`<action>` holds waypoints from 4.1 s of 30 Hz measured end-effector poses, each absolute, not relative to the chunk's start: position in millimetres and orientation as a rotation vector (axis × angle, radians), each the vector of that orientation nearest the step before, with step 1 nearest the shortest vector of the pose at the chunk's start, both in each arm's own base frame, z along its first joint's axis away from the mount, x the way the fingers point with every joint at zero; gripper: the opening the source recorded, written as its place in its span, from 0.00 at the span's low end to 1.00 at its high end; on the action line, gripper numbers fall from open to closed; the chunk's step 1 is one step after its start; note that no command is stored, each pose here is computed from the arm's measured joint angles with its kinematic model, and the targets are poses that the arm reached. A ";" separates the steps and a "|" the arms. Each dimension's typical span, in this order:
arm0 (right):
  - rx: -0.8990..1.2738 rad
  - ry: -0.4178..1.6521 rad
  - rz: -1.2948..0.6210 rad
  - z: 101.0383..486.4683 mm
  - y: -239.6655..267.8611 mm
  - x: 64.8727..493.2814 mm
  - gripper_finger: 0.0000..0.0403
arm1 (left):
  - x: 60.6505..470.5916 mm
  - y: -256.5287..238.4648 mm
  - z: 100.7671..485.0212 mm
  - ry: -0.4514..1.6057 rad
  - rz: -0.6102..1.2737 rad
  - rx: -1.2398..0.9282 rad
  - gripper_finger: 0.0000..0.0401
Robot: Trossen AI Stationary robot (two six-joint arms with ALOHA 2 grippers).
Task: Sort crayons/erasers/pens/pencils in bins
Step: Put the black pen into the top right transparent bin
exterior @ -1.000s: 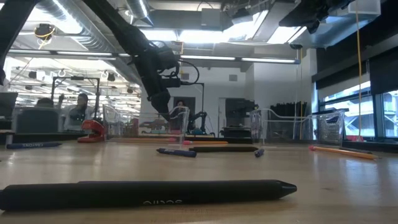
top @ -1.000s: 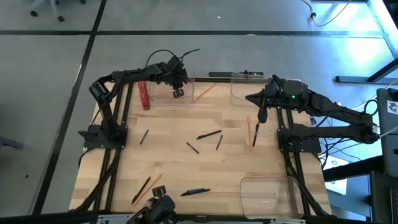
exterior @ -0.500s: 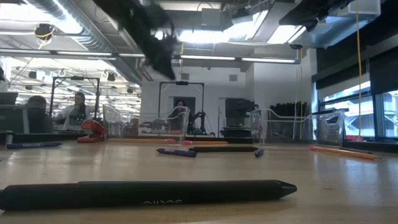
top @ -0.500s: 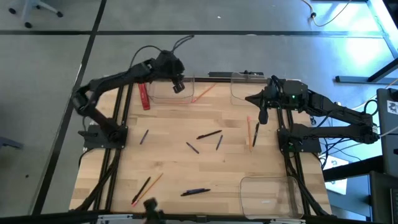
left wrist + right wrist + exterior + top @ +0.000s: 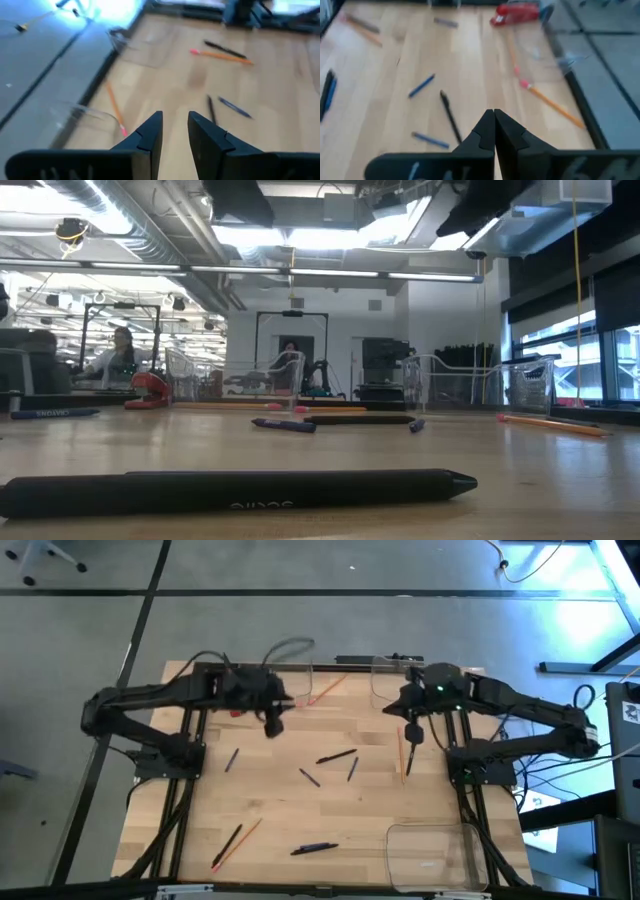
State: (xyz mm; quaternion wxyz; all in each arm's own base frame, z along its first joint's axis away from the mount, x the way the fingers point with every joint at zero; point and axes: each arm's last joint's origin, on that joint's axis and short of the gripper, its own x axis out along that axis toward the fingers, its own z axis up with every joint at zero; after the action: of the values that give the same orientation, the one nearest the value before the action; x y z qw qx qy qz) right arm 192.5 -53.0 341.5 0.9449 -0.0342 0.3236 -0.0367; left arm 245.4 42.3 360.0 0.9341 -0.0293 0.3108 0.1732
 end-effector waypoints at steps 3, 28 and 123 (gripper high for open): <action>-0.060 0.748 -0.014 351.5 -55.4 204.9 0.00 | 246.3 20.5 359.0 0.638 0.358 -0.075 0.20; -0.027 1.044 0.107 331.8 -11.1 316.2 0.20 | 207.4 -46.0 371.6 0.634 0.192 0.028 0.20; -0.040 1.249 0.201 159.9 -24.2 419.9 0.13 | 191.2 -46.8 378.4 0.610 0.196 0.014 0.20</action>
State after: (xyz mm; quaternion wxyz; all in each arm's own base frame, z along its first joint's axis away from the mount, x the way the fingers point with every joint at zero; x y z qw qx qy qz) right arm 419.9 -24.2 159.9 0.8065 -0.0185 0.5835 0.0939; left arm 191.2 -46.8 378.4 0.9491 0.0067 0.2996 0.0966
